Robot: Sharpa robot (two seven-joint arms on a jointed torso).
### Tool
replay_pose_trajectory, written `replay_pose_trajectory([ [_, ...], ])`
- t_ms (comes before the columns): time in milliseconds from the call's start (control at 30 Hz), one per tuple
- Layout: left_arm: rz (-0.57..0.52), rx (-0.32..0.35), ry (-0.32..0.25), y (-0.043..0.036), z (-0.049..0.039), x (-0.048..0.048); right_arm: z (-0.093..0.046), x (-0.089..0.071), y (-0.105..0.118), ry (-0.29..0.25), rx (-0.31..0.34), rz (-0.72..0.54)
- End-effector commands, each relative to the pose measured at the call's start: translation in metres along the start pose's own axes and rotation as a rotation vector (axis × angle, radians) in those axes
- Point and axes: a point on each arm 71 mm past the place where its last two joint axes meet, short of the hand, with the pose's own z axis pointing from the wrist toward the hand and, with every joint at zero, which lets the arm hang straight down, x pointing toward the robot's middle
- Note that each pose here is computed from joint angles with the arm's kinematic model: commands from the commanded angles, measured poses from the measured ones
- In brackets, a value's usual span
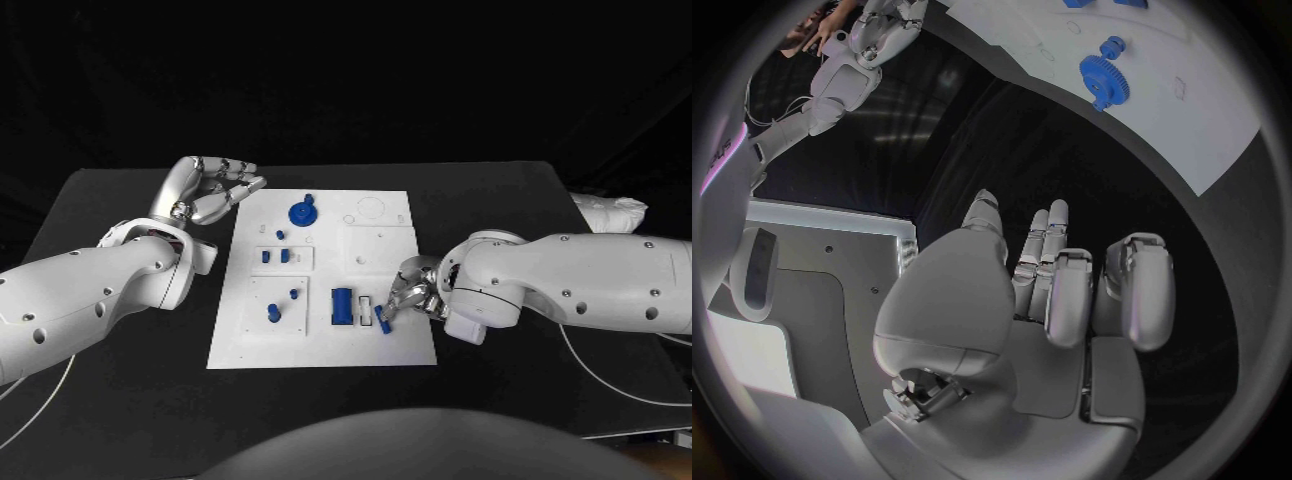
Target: Assemble the parts on the task board
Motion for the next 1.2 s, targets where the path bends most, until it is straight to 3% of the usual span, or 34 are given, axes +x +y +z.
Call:
replay_pose_trajectory([
  [33, -0.011, 0.009, 0.012, -0.0015, 0.0005, 0.0020, 0.0033, 0.0021, -0.0053, -0.001, 0.029, 0.028],
  [433, -0.012, 0.008, 0.015, -0.0013, 0.0009, 0.0024, 0.0045, 0.0033, -0.0033, -0.012, 0.054, -0.010],
  [1200, -0.007, 0.010, 0.018, -0.0011, 0.0003, 0.0019, 0.0010, 0.0054, -0.0029, -0.009, 0.033, 0.090],
])
